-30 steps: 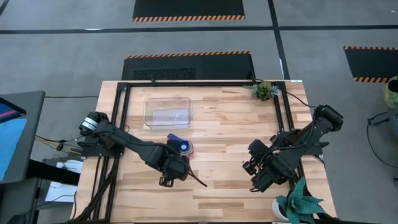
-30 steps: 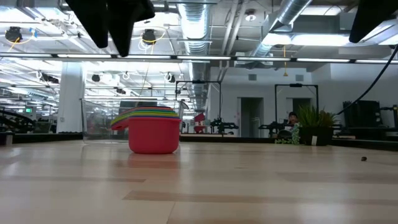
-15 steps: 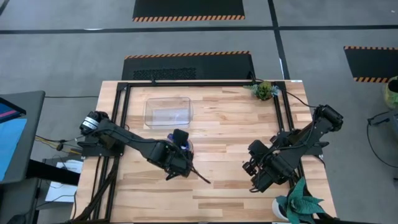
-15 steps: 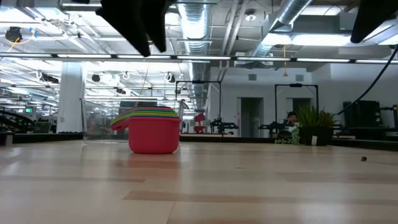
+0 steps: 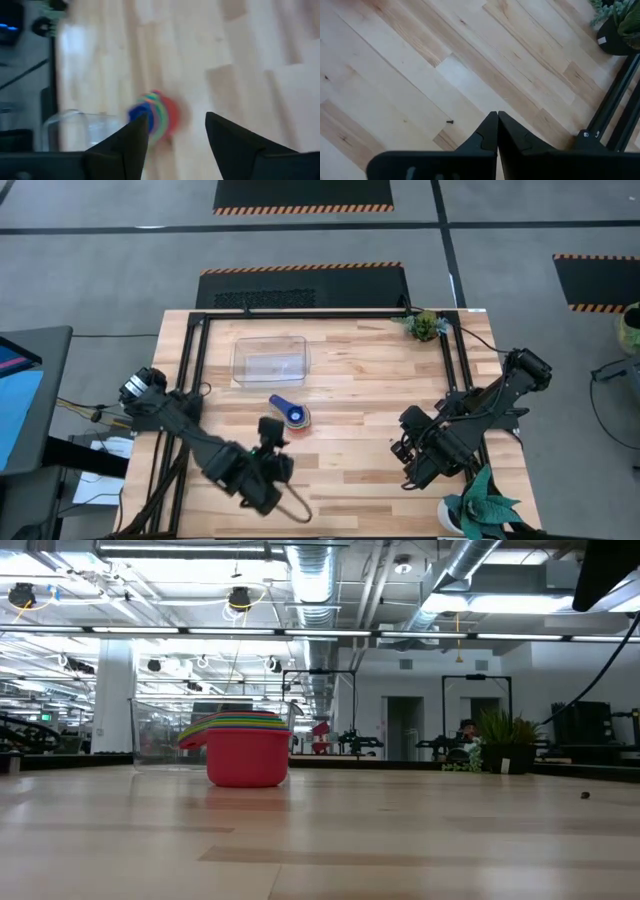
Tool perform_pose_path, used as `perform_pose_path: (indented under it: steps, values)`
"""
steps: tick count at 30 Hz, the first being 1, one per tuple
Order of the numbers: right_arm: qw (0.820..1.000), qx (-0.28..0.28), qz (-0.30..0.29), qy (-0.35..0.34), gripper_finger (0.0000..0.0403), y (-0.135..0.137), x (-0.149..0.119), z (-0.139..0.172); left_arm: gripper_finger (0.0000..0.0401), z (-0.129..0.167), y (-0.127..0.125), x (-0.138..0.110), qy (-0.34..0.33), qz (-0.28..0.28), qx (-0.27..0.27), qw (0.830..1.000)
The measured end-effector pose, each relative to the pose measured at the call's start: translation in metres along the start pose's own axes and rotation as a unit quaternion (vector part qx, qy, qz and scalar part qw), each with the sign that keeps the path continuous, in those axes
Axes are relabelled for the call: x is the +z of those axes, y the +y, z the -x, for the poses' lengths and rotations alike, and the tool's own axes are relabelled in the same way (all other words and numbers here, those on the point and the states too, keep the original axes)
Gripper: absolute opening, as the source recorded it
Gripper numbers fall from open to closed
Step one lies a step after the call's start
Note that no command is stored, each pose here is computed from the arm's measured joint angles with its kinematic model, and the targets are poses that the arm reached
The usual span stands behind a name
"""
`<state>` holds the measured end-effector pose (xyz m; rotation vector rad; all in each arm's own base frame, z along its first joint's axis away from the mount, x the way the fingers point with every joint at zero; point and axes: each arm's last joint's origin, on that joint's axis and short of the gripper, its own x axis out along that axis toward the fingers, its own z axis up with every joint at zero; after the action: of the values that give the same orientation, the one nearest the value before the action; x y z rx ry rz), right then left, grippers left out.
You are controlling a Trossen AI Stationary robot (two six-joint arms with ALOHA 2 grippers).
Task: Nest measuring cups in basket
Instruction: Put the stacked measuring cups into the transparent bin
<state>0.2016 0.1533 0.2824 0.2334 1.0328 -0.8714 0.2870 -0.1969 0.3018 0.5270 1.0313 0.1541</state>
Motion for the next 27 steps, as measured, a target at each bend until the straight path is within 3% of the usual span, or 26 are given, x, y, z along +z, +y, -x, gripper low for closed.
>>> perform_pose_path:
  steps: [7, 14, 20, 27]
  values:
    - [1.000, 0.000, 0.002, 0.000, 0.0024, 0.000, 0.000, 0.000, 0.0164, 0.007, -0.042, -0.011, 0.022, 0.016, -0.044, 0.999]
    - [1.000, 0.001, 0.001, 0.000, 0.0022, 0.000, 0.000, 0.000, 0.0154, -0.033, -0.074, -0.020, 0.113, -0.043, -0.013, 0.993]
    - [1.000, 0.002, 0.000, 0.001, 0.0026, 0.000, 0.000, 0.000, 0.0164, -0.071, -0.074, -0.025, 0.188, -0.046, 0.043, 0.980]
    - [1.000, 0.004, -0.001, 0.006, 0.0021, 0.001, 0.000, 0.000, 0.0183, -0.092, -0.049, -0.030, 0.204, -0.046, 0.108, 0.972]
